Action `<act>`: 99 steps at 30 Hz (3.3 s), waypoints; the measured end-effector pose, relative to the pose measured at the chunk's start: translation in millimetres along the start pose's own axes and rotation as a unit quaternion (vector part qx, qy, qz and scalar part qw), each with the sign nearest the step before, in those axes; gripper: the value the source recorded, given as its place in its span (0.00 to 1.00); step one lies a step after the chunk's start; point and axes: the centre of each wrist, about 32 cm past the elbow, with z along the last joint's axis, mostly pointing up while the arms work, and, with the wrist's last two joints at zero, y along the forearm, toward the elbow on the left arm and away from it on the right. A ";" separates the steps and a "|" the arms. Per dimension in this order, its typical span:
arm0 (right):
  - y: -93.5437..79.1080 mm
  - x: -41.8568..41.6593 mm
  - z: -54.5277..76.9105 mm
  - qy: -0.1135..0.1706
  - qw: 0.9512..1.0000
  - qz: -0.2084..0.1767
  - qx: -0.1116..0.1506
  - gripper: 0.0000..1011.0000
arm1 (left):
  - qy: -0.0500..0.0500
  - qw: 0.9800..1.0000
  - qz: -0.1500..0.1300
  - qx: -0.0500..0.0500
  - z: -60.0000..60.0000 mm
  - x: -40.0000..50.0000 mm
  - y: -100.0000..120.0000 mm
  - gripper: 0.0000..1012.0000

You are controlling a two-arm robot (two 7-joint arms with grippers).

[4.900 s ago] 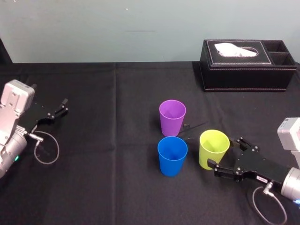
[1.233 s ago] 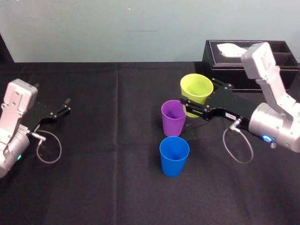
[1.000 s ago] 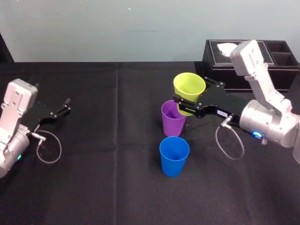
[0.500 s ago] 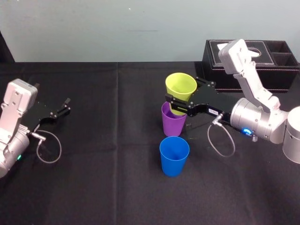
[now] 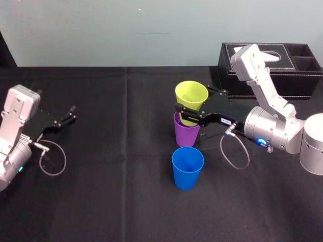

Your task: Stack the three plastic cups sequentially using one hand.

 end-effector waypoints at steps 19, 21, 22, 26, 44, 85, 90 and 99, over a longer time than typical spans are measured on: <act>3.7 2.1 -6.7 0.006 1.000 0.005 0.000 0.73 | 0.000 1.000 0.000 0.000 0.0 0.0 0.0 1.00; 3.7 2.1 -6.6 0.006 1.000 0.005 0.000 0.73 | 0.000 1.000 0.000 0.000 0.0 0.0 0.0 1.00; 3.7 2.1 -6.6 0.006 1.000 0.005 0.000 0.73 | 0.000 1.000 0.000 0.000 0.0 0.0 0.0 1.00; 3.6 2.0 -6.4 0.006 1.000 0.005 0.000 0.73 | 0.000 1.000 0.000 0.000 0.0 0.0 0.0 1.00; 3.3 2.0 -5.9 0.006 1.000 0.004 0.000 0.98 | 0.000 1.000 0.000 0.000 0.0 0.0 0.0 1.00; -72.8 1.9 -24.2 0.001 1.000 0.015 0.016 0.99 | 0.000 1.000 0.000 0.000 0.0 0.0 0.0 1.00; -86.5 1.6 -34.9 0.005 1.000 0.026 0.003 0.99 | 0.000 1.000 0.000 0.000 0.0 0.0 0.0 1.00; -100.5 -5.3 -56.6 0.005 0.999 0.046 -0.016 0.99 | 0.000 1.000 0.000 0.000 0.0 0.0 0.0 1.00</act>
